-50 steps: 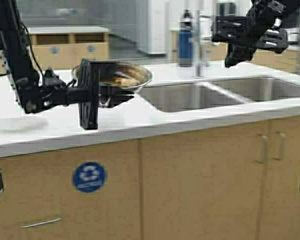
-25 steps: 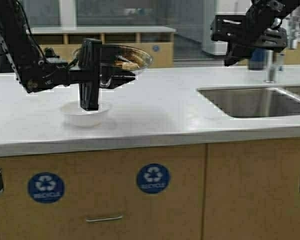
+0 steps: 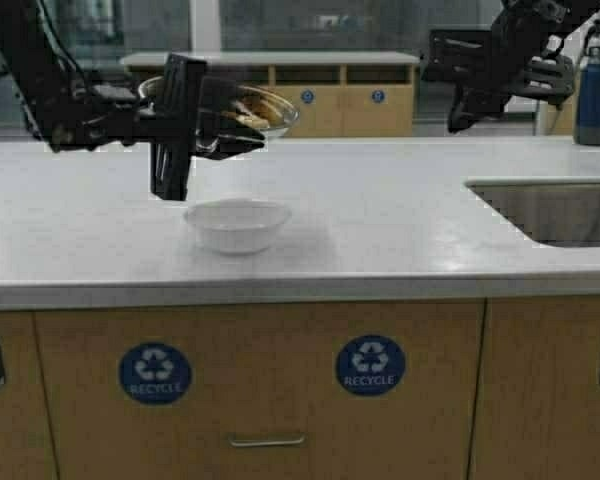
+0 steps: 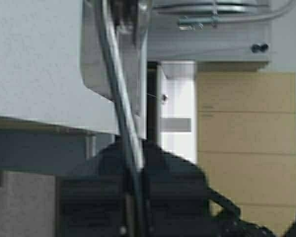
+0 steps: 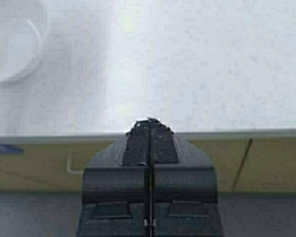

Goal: Add oil to the pan and cook the shrimp and serve it

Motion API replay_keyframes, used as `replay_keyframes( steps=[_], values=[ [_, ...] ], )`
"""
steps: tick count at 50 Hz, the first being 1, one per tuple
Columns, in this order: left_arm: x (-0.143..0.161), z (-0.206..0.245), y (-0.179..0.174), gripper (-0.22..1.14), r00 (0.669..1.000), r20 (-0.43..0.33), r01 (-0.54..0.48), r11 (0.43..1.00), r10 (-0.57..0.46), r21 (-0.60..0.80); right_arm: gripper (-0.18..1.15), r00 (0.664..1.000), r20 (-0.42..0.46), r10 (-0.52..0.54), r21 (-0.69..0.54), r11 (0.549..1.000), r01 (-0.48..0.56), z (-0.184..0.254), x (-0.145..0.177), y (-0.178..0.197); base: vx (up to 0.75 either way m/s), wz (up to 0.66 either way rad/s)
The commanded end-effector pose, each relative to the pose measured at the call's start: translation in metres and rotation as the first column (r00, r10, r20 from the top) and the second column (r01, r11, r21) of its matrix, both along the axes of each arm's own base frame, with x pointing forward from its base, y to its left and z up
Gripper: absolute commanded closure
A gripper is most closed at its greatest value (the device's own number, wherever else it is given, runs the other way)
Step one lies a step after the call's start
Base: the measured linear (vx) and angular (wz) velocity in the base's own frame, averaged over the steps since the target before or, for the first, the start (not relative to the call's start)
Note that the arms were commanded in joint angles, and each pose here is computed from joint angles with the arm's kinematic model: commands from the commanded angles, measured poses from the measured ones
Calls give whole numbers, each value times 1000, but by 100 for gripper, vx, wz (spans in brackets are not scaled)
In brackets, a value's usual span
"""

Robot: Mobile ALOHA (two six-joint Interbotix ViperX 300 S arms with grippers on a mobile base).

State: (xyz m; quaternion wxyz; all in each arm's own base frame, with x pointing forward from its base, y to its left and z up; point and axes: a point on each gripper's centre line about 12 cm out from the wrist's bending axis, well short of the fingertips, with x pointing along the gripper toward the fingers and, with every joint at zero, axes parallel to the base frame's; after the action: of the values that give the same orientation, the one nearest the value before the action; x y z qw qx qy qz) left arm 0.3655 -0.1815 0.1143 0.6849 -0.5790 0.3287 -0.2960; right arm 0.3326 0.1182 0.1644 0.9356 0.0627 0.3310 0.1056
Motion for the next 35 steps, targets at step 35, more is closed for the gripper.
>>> replay_keyframes(
  steps=[35],
  values=[
    [18, 36, 27, 89, 987, 87, -161, 865, 136, 476, 90, 999, 27, -18, -3, 1000, 18, 1, 4, -2, 1, 2]
  ],
)
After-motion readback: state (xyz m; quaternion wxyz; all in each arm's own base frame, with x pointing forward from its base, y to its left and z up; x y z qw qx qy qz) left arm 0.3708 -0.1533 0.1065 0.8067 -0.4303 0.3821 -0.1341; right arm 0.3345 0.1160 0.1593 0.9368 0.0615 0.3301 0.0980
